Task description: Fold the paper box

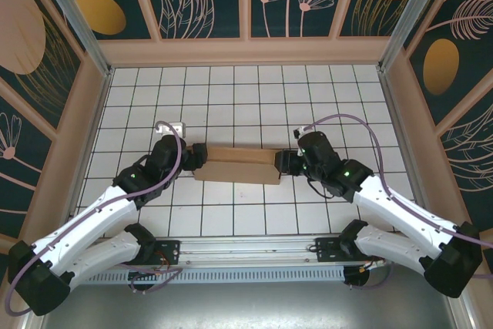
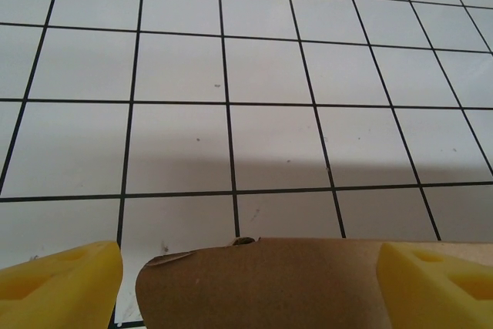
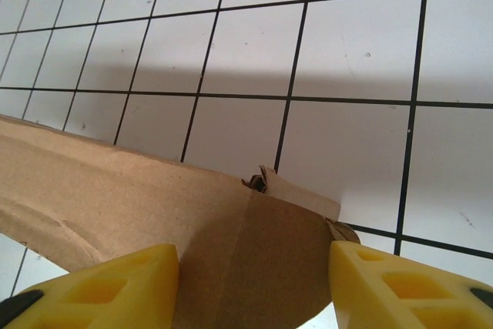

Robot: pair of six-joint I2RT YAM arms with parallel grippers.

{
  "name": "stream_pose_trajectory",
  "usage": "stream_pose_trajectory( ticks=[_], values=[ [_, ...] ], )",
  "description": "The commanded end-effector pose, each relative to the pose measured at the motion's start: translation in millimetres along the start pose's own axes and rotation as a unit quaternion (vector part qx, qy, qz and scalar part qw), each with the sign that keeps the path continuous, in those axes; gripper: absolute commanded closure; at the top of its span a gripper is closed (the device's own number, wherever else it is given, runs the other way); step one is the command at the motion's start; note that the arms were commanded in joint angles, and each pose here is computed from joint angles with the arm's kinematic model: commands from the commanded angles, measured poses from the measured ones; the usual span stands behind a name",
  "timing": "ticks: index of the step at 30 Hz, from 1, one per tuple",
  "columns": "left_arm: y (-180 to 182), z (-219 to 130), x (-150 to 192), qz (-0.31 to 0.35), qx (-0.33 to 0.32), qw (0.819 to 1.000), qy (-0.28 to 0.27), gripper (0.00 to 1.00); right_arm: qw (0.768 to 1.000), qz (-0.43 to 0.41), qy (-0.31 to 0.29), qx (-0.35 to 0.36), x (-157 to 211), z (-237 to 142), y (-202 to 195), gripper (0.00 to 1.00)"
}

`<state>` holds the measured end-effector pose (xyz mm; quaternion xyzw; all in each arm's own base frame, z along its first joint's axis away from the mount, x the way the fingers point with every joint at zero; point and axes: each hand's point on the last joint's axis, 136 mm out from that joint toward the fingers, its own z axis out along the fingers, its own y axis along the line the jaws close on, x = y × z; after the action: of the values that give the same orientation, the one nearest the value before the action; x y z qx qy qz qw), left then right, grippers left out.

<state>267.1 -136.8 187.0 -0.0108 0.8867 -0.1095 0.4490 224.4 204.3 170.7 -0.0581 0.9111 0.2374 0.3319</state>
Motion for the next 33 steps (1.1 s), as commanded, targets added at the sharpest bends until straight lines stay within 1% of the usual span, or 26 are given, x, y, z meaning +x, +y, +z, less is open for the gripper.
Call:
stream_pose_trajectory(
  ticks=[1,7,14,20,26,33],
  values=[
    [10.1,0.5,4.7,0.01,-0.02,1.0,0.002,0.14,0.999,-0.022,0.013,0.034,8.6,2.3,-10.3,0.46],
    [7.8,3.5,12.4,0.004,-0.01,1.0,0.011,0.15,0.999,-0.023,0.017,0.038,13.7,4.8,-13.1,0.47],
    [2.7,4.0,16.9,-0.011,0.01,1.0,0.015,0.23,0.999,-0.021,0.016,0.035,15.3,5.8,-13.5,0.49],
    [-13.6,10.8,27.1,-0.053,0.063,0.996,0.023,0.33,1.0,-0.011,0.016,0.014,17.3,10.1,-7.3,0.53],
    [-27.1,11.7,34.6,-0.089,0.111,0.989,0.029,0.41,0.999,0.015,0.014,-0.035,19.3,16.5,5.8,0.54],
    [-42.8,4.4,35.7,-0.117,0.172,0.978,0.025,0.5,0.984,0.075,0.036,-0.154,23.2,19.0,30.5,0.57]
  ],
)
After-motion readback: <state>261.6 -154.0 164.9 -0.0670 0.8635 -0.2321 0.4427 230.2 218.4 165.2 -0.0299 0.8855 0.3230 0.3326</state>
